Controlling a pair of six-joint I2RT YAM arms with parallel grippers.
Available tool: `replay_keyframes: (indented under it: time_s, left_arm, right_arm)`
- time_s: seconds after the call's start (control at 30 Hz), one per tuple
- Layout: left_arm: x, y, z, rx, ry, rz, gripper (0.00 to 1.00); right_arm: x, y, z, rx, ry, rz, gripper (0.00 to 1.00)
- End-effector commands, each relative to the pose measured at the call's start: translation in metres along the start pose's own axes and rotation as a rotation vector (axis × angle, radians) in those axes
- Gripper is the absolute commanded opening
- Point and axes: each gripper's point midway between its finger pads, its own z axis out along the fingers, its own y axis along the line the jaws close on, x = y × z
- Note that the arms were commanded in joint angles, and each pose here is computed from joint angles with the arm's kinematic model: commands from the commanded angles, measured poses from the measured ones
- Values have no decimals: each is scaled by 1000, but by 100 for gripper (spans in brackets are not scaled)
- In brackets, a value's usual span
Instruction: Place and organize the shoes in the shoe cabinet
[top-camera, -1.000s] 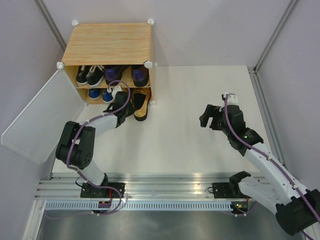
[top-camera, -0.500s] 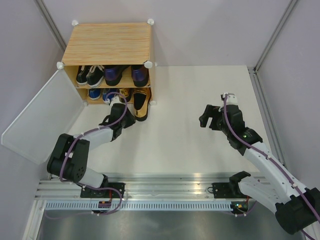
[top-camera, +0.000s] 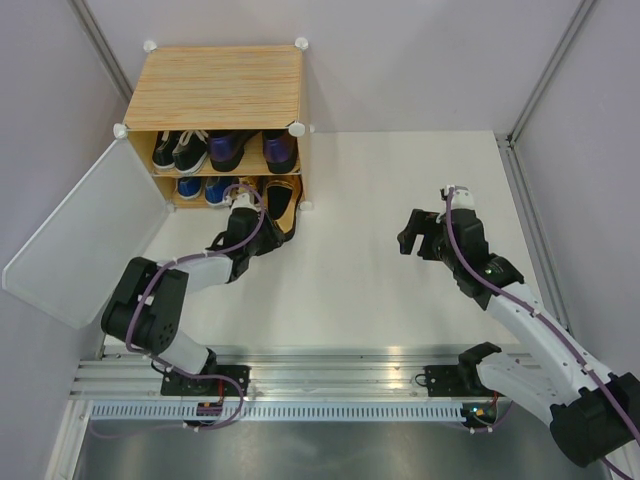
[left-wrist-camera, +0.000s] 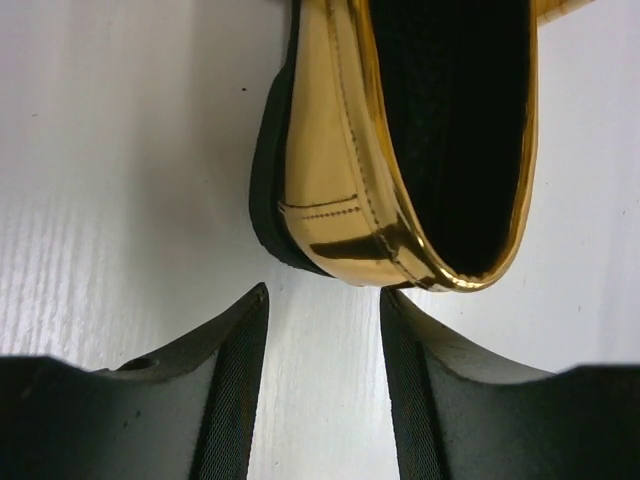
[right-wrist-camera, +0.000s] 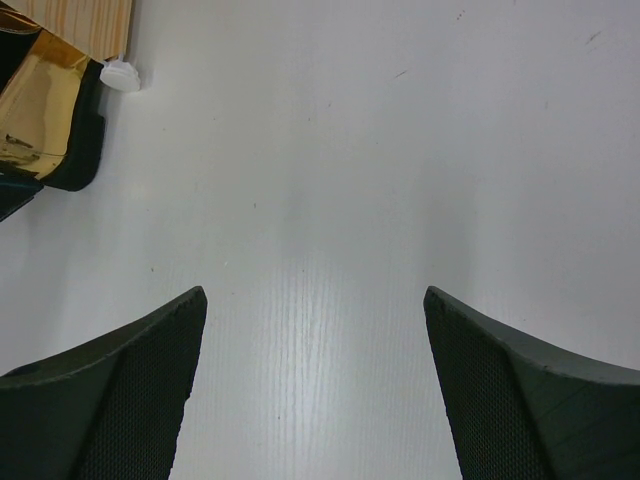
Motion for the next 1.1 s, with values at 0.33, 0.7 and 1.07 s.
replay_keyframes:
  time_s: [0.33,0.7,1.07]
  left_arm:
    - [-71,-30,30,-26,-125,82,46]
    - [-84,-34,45,-44,-140,111,47]
    - [-120,-51,44,-34,-208,138,46]
  right_arm:
    - [-9,4,4,-16,-26,-7,92]
    - [-8,3,5,-10,-24,-8,92]
    - [-7,2,6,-3,-20,-10,92]
